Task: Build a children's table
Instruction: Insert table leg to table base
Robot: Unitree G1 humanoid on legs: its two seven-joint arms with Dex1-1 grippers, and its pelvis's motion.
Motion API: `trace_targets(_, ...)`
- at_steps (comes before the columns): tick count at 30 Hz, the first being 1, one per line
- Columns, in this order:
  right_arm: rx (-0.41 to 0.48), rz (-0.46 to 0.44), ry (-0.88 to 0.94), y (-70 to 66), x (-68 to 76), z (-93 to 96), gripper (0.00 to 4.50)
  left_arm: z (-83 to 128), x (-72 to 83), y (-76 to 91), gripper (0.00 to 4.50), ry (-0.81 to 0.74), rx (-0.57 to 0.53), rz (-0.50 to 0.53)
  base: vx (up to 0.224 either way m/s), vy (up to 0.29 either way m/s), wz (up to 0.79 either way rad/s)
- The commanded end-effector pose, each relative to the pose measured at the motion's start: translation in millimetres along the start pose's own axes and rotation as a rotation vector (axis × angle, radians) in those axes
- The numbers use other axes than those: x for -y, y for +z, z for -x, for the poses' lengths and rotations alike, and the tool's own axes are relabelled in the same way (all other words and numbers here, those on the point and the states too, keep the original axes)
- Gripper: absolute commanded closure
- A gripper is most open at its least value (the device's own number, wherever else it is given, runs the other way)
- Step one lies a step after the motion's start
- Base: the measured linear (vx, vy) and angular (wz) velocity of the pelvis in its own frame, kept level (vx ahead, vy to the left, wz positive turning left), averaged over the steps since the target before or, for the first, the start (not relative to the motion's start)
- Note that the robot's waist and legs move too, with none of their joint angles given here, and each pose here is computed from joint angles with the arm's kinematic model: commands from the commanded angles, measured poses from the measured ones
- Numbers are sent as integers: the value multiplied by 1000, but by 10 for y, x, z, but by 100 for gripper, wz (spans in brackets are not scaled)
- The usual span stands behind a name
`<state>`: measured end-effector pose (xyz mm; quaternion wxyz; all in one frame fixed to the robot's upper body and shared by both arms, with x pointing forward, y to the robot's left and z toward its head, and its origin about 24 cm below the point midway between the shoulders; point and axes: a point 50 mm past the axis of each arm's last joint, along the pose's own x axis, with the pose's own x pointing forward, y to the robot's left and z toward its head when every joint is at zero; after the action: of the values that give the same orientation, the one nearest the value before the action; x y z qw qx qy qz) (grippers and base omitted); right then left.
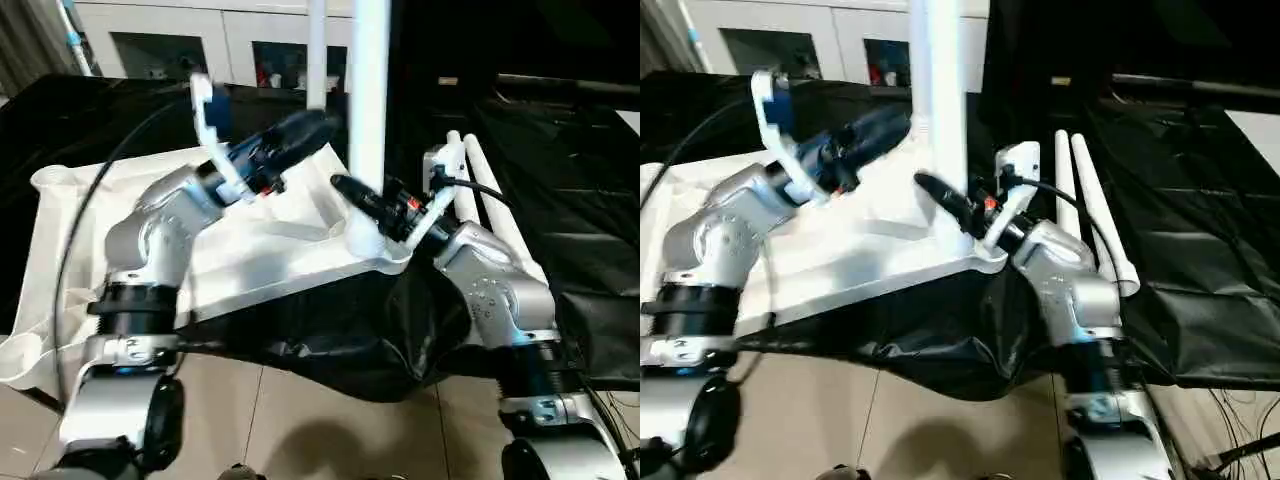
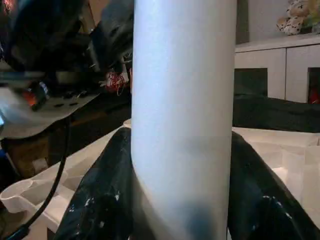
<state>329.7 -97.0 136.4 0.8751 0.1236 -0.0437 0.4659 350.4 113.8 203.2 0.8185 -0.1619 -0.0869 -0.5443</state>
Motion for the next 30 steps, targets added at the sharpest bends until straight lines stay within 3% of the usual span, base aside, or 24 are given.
trace_targets(1, -7, 22, 41, 20, -67, -27, 268, -115, 9, -69, 214, 11, -51, 15, 0, 0, 0)
trace_targets(5, -31, 37, 45, -3, -79, -23, 268, -189, 45, -71, 191, 3, -21, 52, 0, 0, 0)
trace_targets(9, -72, 69, 46, -39, -72, -3, 268, -241, 178, -71, 152, -100, 1, 120, 0, 0, 0)
trace_targets(13, -80, 80, 41, -46, -63, 0, 268, -256, 144, -73, 129, -61, -9, 150, 0, 0, 0)
trace_targets(15, -83, 86, 30, -47, -49, 0, 268, -264, 93, -54, 162, -7, -10, 175, 0, 0, 0)
trace_targets(19, -83, 91, 22, -40, -32, -1, 268, -254, 45, -21, 181, 45, 5, 228, 0, 0, 0)
trace_targets(20, -84, 91, 21, -38, -30, 0, 268, -248, 43, -23, 212, 50, 1, 234, 0, 0, 0)
trace_targets(30, -88, 97, 15, -23, -1, 1, 268, -257, -9, -63, 256, 155, -67, 200, 0, 0, 0)
